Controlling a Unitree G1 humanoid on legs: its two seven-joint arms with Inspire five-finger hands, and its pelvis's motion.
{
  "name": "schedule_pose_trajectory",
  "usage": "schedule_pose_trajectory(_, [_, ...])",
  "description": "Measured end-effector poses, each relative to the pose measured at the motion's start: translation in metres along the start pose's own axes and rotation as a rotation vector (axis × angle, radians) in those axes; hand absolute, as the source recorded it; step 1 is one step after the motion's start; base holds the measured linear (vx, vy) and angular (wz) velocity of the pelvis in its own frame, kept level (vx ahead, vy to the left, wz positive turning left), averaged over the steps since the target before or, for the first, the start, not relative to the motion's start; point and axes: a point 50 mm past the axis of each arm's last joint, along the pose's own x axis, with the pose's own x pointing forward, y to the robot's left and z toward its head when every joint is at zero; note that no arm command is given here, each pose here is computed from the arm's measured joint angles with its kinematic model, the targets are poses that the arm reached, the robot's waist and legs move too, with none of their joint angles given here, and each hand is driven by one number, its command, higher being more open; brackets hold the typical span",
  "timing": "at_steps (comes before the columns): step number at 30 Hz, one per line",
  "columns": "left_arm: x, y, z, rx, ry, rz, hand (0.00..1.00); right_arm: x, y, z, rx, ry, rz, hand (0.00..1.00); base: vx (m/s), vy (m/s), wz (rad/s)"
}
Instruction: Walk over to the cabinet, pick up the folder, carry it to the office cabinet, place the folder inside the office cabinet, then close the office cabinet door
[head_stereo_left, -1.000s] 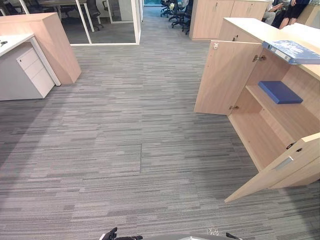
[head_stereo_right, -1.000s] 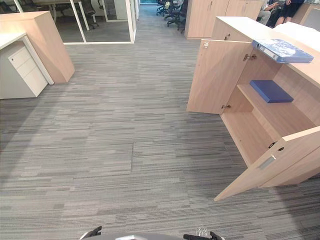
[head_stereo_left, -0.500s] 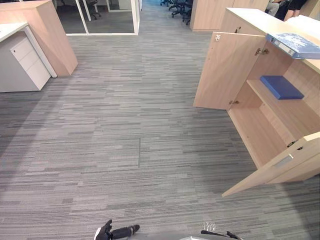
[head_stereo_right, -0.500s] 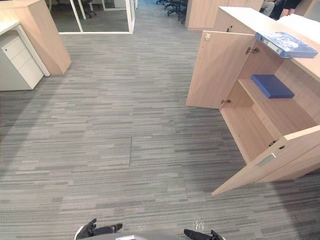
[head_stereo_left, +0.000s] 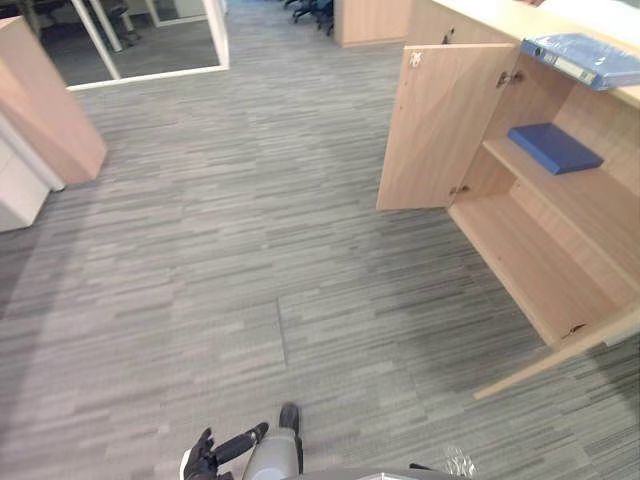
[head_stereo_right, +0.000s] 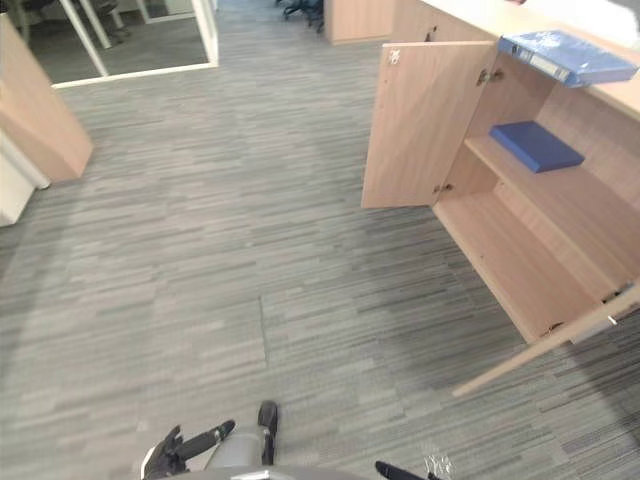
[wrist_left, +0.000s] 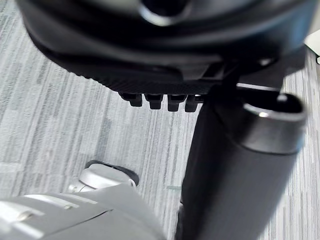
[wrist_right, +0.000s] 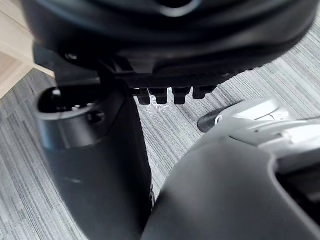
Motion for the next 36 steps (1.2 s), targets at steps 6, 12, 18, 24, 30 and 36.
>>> schedule_pose_trajectory(6, [-0.005,0.007,-0.018,0.014,0.055,0.015,1.00,0.000,-0.001,0.019,0.103,-0.099,-0.012,1.00,0.41,0.282,-0.48])
schedule_pose_trajectory(12, [-0.005,-0.010,-0.017,0.058,0.050,-0.056,1.00,0.000,0.006,0.046,0.053,-0.181,0.018,1.00,0.29,-0.022,-0.39])
schedule_pose_trajectory(18, [-0.003,-0.023,-0.011,0.040,0.048,-0.072,1.00,0.001,0.003,0.040,0.082,-0.143,0.006,1.00,0.24,-0.193,-0.32])
schedule_pose_trajectory(24, [-0.002,-0.034,-0.002,-0.025,0.020,-0.098,1.00,0.000,0.002,0.011,0.228,-0.058,-0.014,1.00,0.19,-0.248,0.03])
schedule_pose_trajectory(30, [-0.004,-0.022,-0.007,-0.157,0.026,-0.039,1.00,0.000,-0.012,0.010,0.121,-0.045,-0.031,1.00,0.25,-0.028,-0.90])
schedule_pose_trajectory(36, [-0.003,-0.026,0.004,-0.161,-0.021,-0.052,1.00,0.002,-0.003,0.021,0.025,-0.050,-0.003,1.00,0.29,0.104,-1.04])
